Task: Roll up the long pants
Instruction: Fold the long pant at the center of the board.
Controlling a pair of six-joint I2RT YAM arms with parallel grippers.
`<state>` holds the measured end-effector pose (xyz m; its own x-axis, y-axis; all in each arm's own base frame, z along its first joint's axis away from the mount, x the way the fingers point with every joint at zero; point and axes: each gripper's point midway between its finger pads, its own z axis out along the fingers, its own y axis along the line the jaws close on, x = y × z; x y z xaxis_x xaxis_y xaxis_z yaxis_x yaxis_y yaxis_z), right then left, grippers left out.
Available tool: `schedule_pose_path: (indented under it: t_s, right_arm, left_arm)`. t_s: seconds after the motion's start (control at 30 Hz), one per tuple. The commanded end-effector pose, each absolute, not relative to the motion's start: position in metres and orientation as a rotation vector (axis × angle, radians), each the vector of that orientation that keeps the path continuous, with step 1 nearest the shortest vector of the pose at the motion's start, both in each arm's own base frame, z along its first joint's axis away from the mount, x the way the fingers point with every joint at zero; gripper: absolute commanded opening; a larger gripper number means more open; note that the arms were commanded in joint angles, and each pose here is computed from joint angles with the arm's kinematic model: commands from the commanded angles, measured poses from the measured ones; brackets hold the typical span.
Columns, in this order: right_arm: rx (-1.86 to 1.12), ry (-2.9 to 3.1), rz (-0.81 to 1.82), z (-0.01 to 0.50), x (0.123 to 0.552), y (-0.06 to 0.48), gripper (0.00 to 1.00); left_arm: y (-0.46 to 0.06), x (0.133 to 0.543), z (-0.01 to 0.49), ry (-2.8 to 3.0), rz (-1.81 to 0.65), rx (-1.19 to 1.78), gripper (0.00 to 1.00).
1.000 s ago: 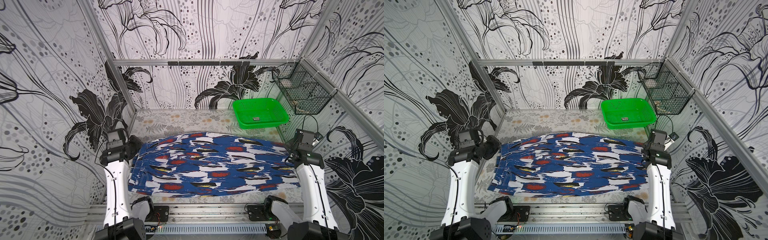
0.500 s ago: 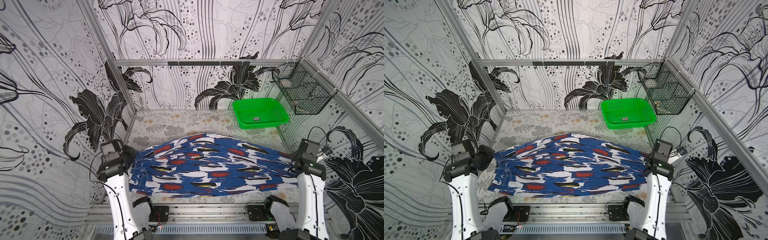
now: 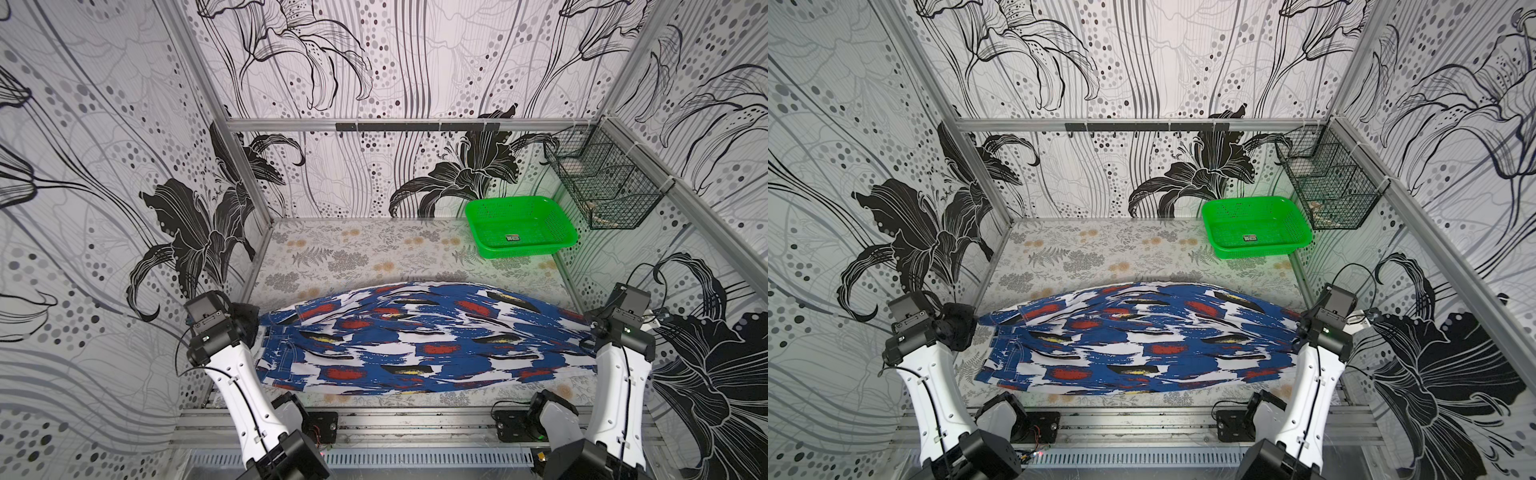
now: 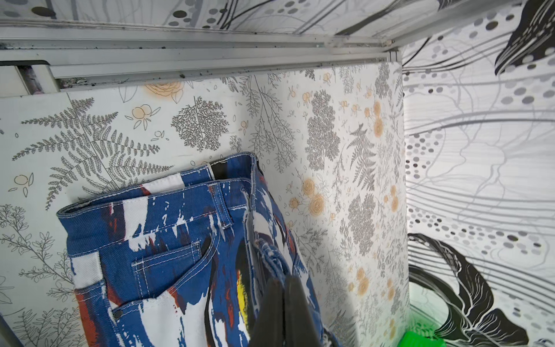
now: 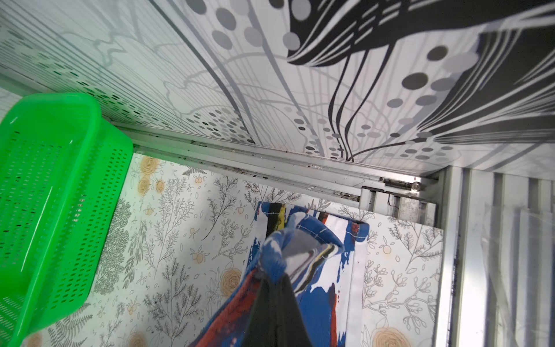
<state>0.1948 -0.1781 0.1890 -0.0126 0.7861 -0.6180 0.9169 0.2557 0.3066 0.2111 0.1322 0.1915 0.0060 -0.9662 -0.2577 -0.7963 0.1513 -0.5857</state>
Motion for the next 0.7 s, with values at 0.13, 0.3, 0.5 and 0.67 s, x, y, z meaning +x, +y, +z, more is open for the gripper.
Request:
schedule_pose_path:
  t_s: [0.13,0.3,0.5,0.67]
  right_arm:
    - [1.661,1.725,-0.194,0.201,0.208,-0.198,0.00]
    - [1.681,1.734,-0.213,0.203,0.209,-0.202,0.00]
    - [1.679,1.739,-0.217,0.201,0.205,-0.200,0.00]
    - [1.673,1.740,-0.223,0.199,0.201,-0.197,0.00]
  left_arm:
    - [0.156,0.209,0.194,1.633,-0.379,-1.765,0.00]
    - [0.155,0.201,0.181,1.620,-0.365,-1.790,0.00]
    - [0.152,0.189,0.178,1.614,-0.313,-1.810,0.00]
    - [0.149,0.180,0.176,1.619,-0.279,-1.825,0.00]
